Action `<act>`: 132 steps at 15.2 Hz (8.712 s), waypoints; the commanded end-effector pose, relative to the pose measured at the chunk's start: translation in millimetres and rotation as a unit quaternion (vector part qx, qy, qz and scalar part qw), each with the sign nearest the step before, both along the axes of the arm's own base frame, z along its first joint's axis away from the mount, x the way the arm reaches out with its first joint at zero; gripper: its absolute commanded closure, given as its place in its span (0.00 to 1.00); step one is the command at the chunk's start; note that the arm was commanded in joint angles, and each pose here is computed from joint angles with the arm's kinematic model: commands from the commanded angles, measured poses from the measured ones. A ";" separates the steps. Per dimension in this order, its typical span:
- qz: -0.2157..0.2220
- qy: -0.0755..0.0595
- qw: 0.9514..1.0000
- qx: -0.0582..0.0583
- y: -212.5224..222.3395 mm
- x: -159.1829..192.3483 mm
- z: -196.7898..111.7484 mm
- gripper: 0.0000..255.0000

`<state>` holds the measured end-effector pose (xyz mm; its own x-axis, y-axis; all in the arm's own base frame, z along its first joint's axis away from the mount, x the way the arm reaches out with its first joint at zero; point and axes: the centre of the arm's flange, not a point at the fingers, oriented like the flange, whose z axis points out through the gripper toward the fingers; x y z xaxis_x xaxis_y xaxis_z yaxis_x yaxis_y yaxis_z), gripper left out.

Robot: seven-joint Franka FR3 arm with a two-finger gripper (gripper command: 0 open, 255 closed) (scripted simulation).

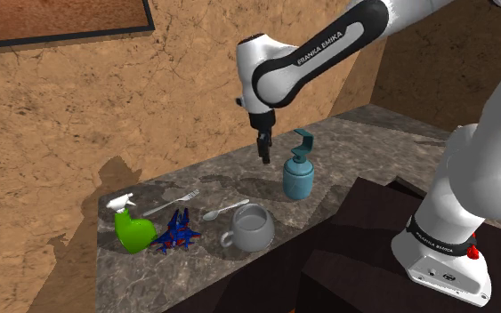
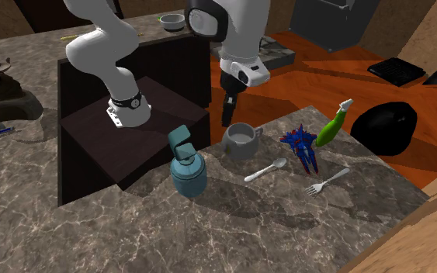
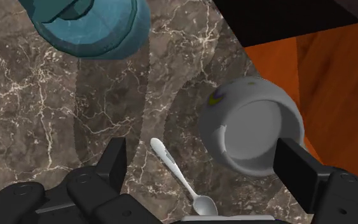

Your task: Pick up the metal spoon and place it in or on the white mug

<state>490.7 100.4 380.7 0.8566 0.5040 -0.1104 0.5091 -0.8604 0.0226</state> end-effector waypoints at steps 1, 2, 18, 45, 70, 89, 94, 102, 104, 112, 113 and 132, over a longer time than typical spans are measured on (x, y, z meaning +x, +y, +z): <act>0.021 0.000 1.000 -0.007 9.8 15.8 -22.8 0.00; 0.032 0.001 0.999 -0.011 14.7 22.9 -33.3 0.00; 0.195 0.007 0.978 -0.067 101.8 120.3 -207.5 0.00; 0.217 0.008 0.973 -0.075 104.4 130.1 -271.0 1.00; 0.217 0.008 0.973 -0.075 104.4 130.1 -144.3 1.00; 0.217 0.008 0.973 -0.075 142.7 4.3 -87.8 1.00; 0.217 0.008 0.973 -0.075 149.8 -18.9 -101.6 1.00; 0.217 0.008 0.973 -0.075 149.8 -18.9 -143.9 1.00; 0.217 0.008 0.973 -0.075 149.8 -18.9 -154.4 1.00; 0.217 0.008 0.973 -0.075 149.8 -18.9 -168.8 1.00; 0.217 0.008 0.973 -0.075 149.8 -18.9 -168.8 1.00; 0.217 0.008 0.973 -0.075 162.4 -17.6 -120.5 0.00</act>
<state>473.1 262.8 260.2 0.5639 0.7955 -0.2220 0.8254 -0.5514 0.1209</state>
